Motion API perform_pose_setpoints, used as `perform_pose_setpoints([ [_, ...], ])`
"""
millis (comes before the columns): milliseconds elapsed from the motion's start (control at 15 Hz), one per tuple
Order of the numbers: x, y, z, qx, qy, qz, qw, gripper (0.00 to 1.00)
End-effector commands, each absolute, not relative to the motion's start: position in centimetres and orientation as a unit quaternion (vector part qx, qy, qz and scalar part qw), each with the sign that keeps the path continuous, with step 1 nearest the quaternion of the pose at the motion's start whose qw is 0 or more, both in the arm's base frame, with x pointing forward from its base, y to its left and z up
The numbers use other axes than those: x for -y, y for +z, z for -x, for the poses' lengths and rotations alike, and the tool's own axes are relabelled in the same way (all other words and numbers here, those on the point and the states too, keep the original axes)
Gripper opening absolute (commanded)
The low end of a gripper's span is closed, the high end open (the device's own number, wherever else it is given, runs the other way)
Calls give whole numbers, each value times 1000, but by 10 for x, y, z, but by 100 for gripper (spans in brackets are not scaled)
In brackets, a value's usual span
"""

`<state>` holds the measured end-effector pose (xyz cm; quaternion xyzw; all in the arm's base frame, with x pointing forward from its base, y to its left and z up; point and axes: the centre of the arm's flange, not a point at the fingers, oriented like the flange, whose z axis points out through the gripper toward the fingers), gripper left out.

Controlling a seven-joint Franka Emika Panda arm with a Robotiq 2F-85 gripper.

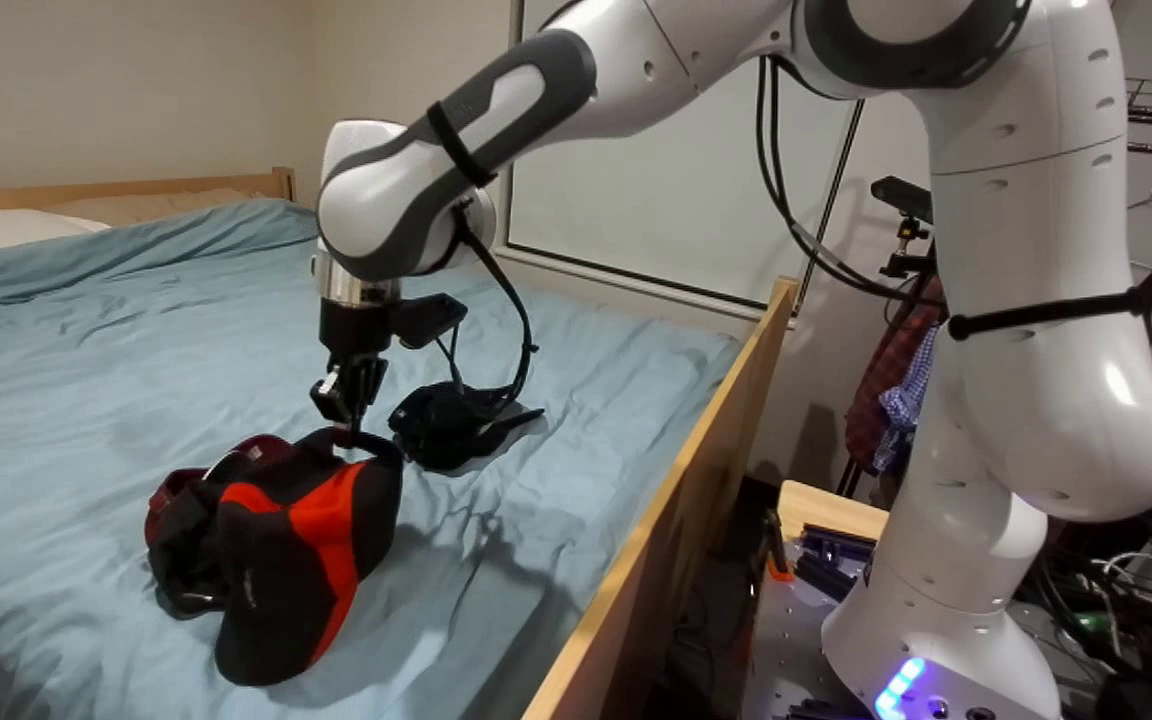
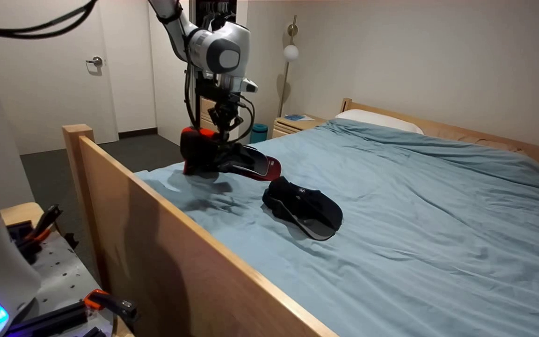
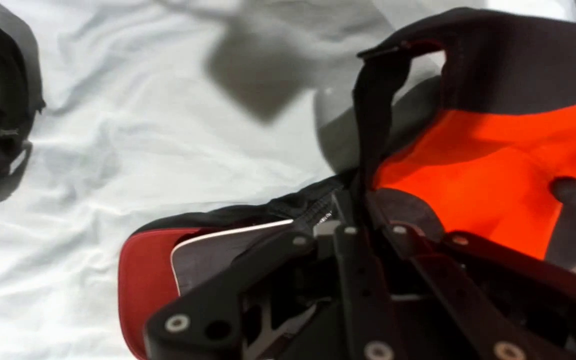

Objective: Turn the caps over and pile 2 of them on top of each other

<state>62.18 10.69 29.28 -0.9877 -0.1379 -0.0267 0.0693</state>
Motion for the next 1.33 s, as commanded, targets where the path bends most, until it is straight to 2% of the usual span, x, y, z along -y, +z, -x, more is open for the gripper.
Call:
perform_pose_setpoints([
  [0,-87,283,-593,100,-30,994,40,4],
  [667,-42,233,-561,-23,-16,1000,12,4],
  [733,-39,229,-564,-23,-17,1000,8,29],
  [867,-35,226,-567,-30,-16,999,-6,36],
  [1267,-32,251,-569,-91,-40,995,0,75],
])
